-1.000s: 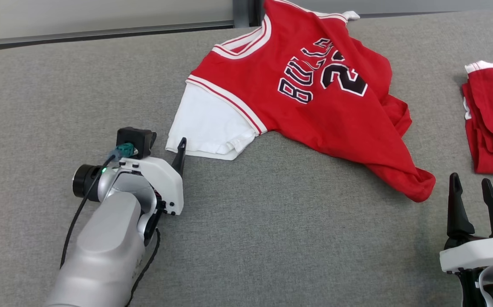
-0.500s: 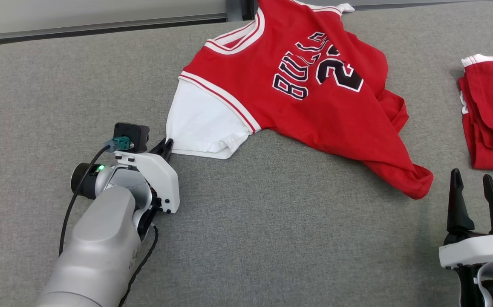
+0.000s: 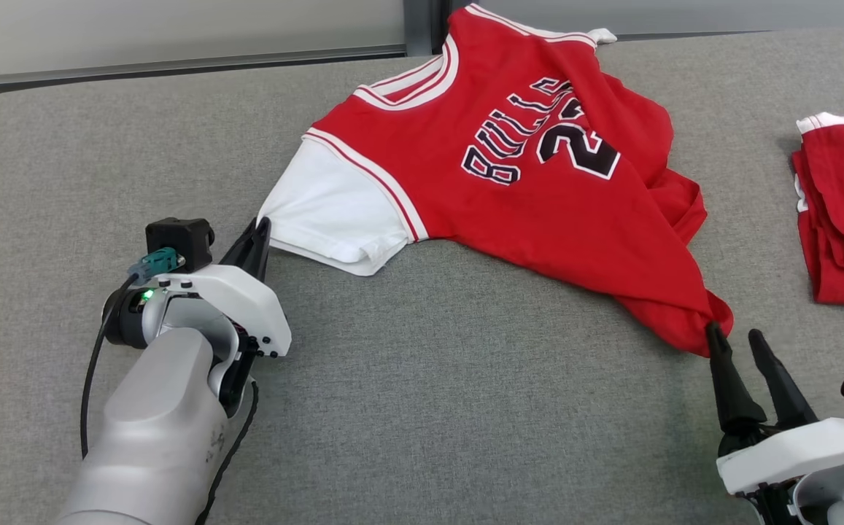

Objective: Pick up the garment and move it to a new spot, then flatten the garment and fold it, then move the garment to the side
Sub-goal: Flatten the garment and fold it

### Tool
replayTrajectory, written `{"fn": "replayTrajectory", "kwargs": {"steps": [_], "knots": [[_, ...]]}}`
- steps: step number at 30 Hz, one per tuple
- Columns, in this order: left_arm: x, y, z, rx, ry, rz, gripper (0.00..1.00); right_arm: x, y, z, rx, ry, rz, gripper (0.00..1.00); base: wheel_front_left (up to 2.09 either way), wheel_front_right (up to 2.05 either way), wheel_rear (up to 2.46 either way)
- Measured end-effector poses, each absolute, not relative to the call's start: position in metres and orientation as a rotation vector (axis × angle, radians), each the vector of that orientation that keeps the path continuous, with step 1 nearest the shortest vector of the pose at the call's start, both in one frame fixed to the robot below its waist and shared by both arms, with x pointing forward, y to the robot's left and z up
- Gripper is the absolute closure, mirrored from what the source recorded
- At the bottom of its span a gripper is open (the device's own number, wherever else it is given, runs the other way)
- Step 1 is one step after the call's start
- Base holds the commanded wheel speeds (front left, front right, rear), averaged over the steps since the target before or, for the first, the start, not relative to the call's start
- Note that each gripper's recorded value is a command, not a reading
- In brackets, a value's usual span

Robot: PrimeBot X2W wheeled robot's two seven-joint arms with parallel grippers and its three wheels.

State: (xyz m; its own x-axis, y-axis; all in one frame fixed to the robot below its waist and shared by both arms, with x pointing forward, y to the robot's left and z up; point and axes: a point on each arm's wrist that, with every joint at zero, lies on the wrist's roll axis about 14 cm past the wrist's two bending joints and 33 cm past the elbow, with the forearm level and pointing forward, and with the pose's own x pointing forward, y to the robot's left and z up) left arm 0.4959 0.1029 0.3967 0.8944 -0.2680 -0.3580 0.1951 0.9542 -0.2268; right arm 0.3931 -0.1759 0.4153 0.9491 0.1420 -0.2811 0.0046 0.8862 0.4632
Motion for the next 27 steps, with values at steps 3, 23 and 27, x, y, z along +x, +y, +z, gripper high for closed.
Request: {"fn": "replayTrajectory", "kwargs": {"steps": [3, 23, 27], "knots": [[0.494, 0.107, 0.397, -0.191, 0.392, -0.23, 1.0, 0.389, -0.17, 0.414, 0.506, 0.342, 0.096, 0.0, 0.0, 0.0, 0.0], [0.489, 0.113, 0.402, -0.184, 0.38, -0.217, 1.0, 0.377, -0.142, 0.402, 0.525, 0.456, 0.206, 0.87, 0.0, 0.0, 0.0], [0.488, 0.114, 0.402, -0.184, 0.38, -0.214, 1.0, 0.377, -0.139, 0.401, 0.52, 0.466, 0.221, 1.0, 0.0, 0.0, 0.0]]}}
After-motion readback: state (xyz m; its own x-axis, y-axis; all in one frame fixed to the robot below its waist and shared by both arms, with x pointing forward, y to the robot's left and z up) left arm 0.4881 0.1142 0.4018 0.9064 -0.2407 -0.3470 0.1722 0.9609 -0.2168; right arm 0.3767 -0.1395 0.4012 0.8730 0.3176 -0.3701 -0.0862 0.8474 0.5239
